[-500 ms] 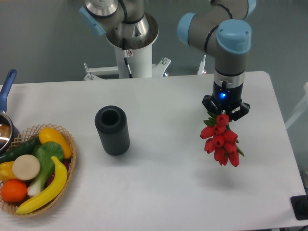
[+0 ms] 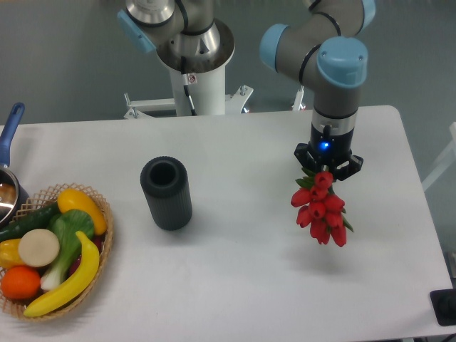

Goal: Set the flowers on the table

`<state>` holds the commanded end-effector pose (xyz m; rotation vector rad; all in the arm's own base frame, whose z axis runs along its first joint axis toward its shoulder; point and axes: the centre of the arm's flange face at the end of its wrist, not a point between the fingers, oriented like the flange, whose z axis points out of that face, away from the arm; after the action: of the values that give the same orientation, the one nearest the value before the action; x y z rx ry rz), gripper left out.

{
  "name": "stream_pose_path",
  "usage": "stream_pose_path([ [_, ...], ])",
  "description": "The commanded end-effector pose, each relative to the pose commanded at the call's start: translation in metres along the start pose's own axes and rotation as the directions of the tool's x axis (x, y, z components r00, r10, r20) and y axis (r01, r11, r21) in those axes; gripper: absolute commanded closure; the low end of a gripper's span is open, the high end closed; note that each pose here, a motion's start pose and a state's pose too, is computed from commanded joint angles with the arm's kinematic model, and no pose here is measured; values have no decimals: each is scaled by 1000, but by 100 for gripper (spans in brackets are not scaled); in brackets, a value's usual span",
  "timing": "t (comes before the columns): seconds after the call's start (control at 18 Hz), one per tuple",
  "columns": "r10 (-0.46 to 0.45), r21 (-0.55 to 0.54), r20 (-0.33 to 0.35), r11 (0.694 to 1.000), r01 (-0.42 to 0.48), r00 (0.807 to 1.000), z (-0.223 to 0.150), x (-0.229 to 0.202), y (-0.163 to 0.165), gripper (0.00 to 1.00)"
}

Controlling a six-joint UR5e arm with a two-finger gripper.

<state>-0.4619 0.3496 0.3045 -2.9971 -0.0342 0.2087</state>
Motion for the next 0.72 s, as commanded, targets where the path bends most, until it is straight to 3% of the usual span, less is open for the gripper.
stream_pose_path([
  [0.28,42,-56,-20,998,-43,999,25,13,-16,89],
  [0.39,47,-49,-26,998,-48,999,26,15,-19,79],
  [0.44,50,-46,-28,998,-51,998,26,16,-20,67],
  [0.5,53,-45,-29,997,-54,998,26,18,-22,62],
  [0.72,-1,-34,-17,999,1,1000,29,24,-38,51],
])
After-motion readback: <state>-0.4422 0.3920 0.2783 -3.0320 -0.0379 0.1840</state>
